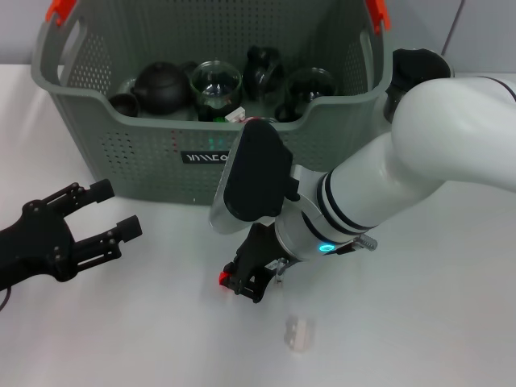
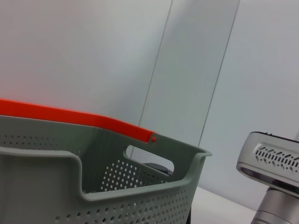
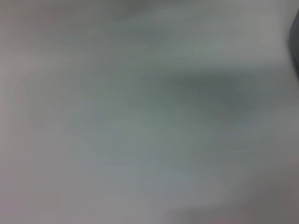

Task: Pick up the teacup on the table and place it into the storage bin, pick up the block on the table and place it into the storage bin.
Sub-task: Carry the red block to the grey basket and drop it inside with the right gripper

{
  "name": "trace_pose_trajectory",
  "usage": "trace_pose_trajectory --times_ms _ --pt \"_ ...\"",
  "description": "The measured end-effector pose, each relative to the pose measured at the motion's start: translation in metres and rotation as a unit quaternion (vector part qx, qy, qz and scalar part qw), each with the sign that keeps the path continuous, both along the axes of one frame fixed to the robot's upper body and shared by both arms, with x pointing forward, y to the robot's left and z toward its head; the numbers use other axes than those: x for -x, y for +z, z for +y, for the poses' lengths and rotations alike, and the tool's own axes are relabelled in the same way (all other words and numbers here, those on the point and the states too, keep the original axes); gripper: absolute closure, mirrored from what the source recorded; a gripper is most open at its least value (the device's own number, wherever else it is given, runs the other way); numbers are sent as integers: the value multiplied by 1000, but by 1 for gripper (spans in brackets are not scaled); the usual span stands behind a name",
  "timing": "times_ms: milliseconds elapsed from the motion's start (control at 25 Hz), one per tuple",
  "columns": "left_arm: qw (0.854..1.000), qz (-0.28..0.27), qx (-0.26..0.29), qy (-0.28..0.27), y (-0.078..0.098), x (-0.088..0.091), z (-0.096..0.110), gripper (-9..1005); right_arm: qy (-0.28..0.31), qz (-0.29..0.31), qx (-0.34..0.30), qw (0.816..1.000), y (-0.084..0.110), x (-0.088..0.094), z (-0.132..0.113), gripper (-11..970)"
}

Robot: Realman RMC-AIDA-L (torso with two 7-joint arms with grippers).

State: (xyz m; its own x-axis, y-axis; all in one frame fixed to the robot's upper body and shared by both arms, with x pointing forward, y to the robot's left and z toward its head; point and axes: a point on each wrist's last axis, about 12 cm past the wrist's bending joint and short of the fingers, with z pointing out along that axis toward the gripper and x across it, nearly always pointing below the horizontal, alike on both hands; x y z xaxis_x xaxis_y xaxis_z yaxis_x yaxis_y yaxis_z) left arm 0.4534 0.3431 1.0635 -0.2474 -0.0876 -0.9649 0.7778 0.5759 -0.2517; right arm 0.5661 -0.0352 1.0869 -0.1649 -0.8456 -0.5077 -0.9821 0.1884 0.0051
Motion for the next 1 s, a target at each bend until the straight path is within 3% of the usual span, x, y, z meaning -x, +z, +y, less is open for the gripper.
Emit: trace_pose_trajectory --times_ms 480,640,840,1000 --pt "1000 1 0 1 0 1 1 172 -8 11 -3 1000 1 0 -3 846" --pt "1000 2 1 3 -1 2 1 172 -8 41 -11 999 10 1 -8 846" --pt "1000 2 0 4 -1 3 2 172 -37 104 -57 992 48 -6 -34 846" --pt "1000 2 0 4 -1 3 2 172 -93 91 -88 988 95 -20 -62 845"
